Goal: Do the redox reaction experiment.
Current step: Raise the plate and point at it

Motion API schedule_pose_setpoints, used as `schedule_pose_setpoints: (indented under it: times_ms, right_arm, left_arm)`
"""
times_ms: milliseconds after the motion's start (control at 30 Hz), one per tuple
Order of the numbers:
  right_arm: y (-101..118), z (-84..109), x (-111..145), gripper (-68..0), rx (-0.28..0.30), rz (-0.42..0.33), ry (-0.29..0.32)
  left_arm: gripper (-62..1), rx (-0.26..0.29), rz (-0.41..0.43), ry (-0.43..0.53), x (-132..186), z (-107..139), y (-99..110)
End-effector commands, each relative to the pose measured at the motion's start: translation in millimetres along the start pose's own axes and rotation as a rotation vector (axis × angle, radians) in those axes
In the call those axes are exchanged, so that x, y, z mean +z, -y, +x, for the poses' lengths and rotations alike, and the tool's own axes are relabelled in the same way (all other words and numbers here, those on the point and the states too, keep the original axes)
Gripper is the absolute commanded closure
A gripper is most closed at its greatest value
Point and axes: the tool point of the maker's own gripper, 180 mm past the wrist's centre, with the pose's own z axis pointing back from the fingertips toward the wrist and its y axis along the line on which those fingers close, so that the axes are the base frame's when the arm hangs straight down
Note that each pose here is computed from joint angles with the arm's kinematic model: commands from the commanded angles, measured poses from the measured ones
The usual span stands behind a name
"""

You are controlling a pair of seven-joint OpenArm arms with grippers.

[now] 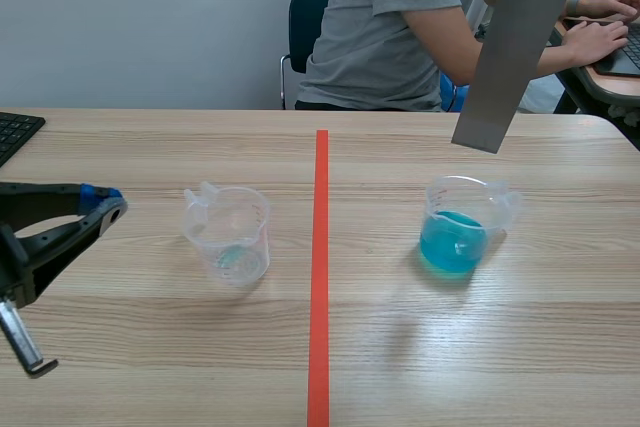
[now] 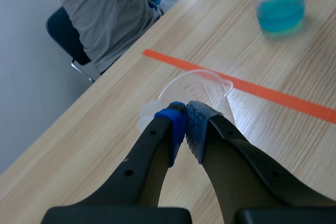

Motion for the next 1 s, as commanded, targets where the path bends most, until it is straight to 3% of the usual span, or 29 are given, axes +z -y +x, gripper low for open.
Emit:
schedule_pose_setpoints:
  times_ms: [0,600,967]
  right_arm:
    - [5,13.8,3,-0.6,0.029,-0.006,0.029]
    - [5,13.5,3,-0.6,0.029,-0.006,0.027]
    - [5,13.2,3,-0.6,0.029,-0.006,0.026]
  left_arm:
    - [-1.8,-0.004,-0.002,0.035,-7,9,-1]
    - [-1.8,-0.035,-0.073,0.107,-56,38,12]
    - [-1.8,0.007,-0.085,0.111,-90,47,26]
